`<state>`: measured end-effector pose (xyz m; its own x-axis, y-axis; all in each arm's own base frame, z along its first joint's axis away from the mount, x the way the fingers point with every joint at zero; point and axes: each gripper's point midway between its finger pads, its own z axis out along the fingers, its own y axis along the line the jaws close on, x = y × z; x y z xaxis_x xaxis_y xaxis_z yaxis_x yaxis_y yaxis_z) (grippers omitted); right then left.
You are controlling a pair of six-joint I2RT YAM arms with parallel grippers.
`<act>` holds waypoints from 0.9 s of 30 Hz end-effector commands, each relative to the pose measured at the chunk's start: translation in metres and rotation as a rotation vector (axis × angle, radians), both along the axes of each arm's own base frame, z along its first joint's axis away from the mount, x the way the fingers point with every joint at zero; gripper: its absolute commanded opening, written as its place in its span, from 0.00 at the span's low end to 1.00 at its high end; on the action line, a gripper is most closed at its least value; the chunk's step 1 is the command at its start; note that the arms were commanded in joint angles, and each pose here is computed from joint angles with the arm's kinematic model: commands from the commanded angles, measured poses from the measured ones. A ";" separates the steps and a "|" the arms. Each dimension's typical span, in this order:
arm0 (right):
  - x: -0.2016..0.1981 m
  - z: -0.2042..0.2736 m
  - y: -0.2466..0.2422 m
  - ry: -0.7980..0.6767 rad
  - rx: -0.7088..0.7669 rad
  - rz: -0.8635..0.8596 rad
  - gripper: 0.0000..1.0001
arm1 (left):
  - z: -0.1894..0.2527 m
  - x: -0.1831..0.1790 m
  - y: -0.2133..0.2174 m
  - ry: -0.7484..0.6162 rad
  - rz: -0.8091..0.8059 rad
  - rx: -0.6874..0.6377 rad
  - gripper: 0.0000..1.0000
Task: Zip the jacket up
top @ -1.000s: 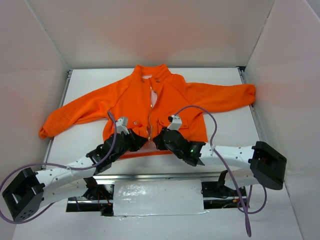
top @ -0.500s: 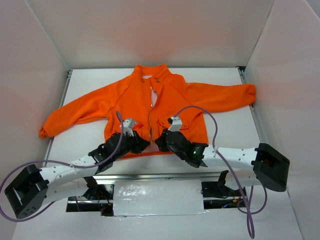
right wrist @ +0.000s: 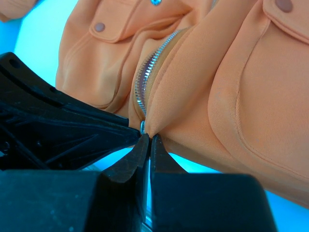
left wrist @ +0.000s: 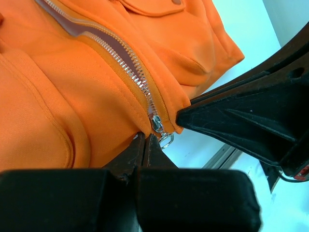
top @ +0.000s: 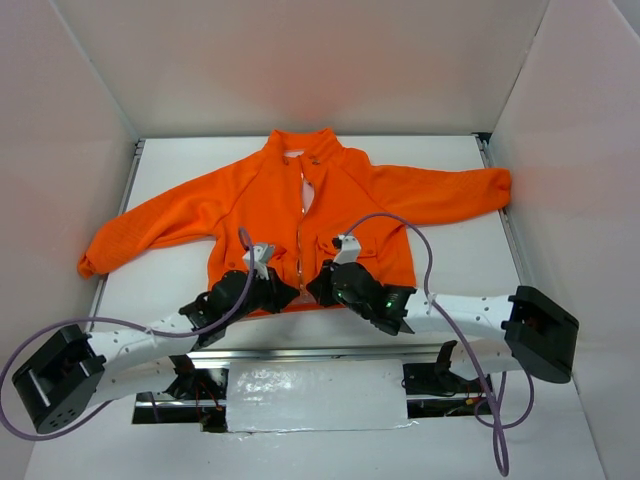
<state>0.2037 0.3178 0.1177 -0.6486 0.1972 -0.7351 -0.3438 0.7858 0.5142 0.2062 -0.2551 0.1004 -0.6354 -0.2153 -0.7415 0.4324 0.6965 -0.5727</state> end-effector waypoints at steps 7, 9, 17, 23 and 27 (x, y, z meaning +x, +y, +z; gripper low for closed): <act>0.013 -0.011 0.015 0.021 0.035 -0.045 0.00 | -0.037 -0.017 -0.007 0.062 -0.063 -0.018 0.00; 0.014 -0.026 0.013 0.041 0.002 -0.057 0.00 | -0.043 -0.014 -0.003 0.069 -0.036 -0.005 0.00; 0.012 -0.054 0.015 0.085 -0.023 -0.034 0.00 | -0.060 -0.018 -0.009 0.104 -0.077 0.025 0.00; 0.005 -0.049 0.015 0.080 0.008 0.005 0.07 | -0.058 -0.019 -0.013 0.110 -0.094 0.019 0.00; -0.007 -0.051 0.017 0.097 0.027 0.067 0.16 | -0.056 -0.015 -0.013 0.112 -0.080 0.030 0.00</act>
